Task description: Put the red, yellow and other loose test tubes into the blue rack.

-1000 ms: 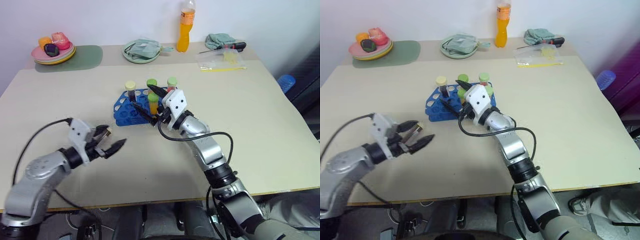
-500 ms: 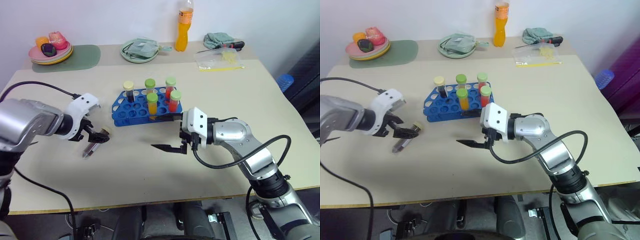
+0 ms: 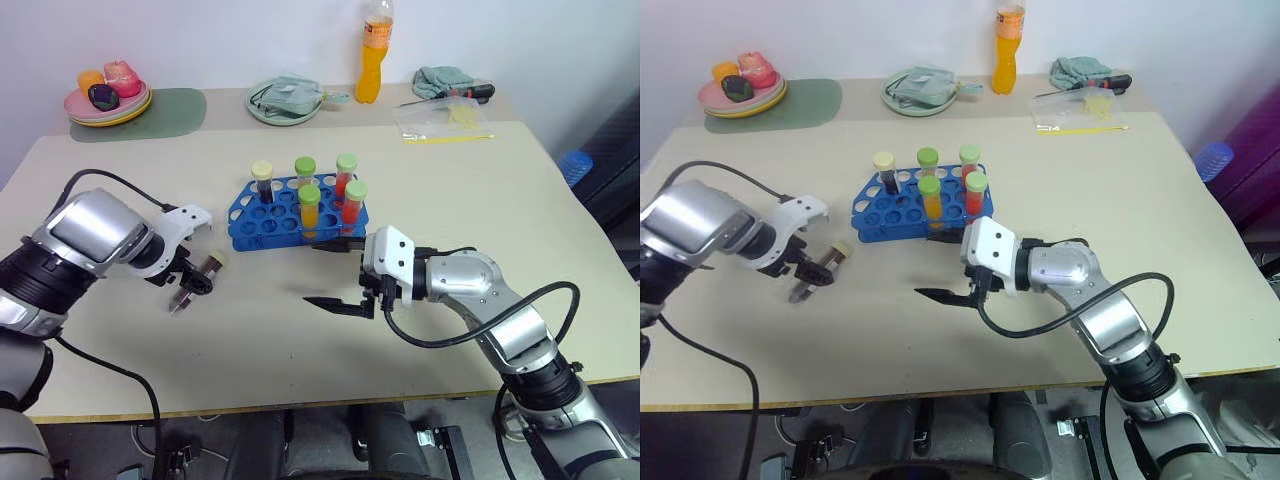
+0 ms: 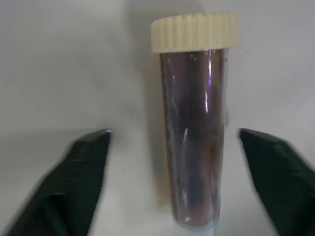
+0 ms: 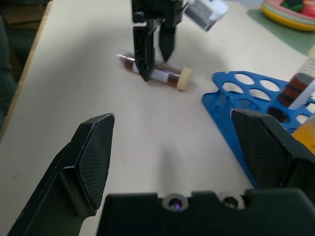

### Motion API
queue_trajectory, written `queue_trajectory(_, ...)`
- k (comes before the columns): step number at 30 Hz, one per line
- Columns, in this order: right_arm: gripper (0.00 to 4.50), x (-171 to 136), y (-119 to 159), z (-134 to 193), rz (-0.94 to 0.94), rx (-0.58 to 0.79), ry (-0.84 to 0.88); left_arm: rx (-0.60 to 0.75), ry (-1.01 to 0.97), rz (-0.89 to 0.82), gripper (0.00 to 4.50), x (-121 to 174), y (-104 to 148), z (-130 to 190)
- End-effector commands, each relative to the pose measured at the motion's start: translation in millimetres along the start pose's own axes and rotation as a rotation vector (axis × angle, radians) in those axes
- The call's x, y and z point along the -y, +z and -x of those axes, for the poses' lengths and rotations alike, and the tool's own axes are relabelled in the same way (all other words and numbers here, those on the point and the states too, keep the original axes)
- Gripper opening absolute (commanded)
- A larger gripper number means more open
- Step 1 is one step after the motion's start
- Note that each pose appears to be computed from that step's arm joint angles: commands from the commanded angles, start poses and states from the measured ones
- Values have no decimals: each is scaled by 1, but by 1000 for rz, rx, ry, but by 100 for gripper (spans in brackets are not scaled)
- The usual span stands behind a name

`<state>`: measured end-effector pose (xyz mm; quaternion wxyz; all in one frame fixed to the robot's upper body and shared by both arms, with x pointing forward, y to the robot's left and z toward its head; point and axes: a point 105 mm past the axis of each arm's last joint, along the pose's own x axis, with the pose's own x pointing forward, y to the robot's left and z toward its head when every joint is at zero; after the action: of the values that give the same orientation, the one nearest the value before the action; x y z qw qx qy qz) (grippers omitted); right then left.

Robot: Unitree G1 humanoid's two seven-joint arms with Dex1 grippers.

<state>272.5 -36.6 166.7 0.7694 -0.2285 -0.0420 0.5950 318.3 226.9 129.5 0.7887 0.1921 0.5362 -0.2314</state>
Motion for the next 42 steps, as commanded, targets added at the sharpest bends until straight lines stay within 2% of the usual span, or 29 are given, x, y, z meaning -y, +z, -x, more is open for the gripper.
queue_trajectory(1, 421, 0, 12, -2, 44, 37, -15, 11, 35, 25, 218, -6, 2, 6)
queue_trajectory(3, 421, 0, 12, -3, 45, 41, -20, 12, 41, 33, 114, -8, -1, 9)
queue_trajectory(4, 421, 0, 13, -3, 45, 42, -21, 14, 39, 36, 78, -9, -3, 12)
queue_trajectory(7, 421, 1, 13, -3, 47, 43, -25, 23, 38, 59, 74, -11, -8, 18)
queue_trajectory(9, 421, 5, 10, 1, 28, 40, -60, 158, 94, 112, 74, -26, -3, 37)
queue_trajectory(11, 421, 14, 2, 9, -14, 27, -147, 508, 212, 72, 74, -41, 33, 69)
queue_trajectory(13, 421, 19, -13, 17, -87, 7, -240, 865, 269, -14, 74, -27, 61, 105)
queue_trajectory(16, 421, 17, -32, 25, -165, -15, -321, 1139, 288, -100, 74, 13, 72, 116)
queue_trajectory(18, 421, 17, -41, 27, -194, -26, -364, 1278, 235, -46, 74, 41, 79, 105)
queue_trajectory(21, 421, 21, -42, 24, -197, -19, -405, 1442, 290, 11, 74, 68, 93, 96)
queue_trajectory(24, 421, 28, -36, 22, -193, 3, -429, 1479, 388, -33, 74, 83, 102, 76)
queue_trajectory(27, 421, 32, -33, 23, -184, 7, -433, 1492, 444, -13, 74, 84, 106, 56)
queue_trajectory(36, 421, 37, -31, 26, -184, 9, -457, 1461, 397, -20, 74, 82, 106, 16)
queue_trajectory(42, 421, 35, -30, 27, -196, 12, -471, 1451, 338, -20, 74, 84, 106, 5)
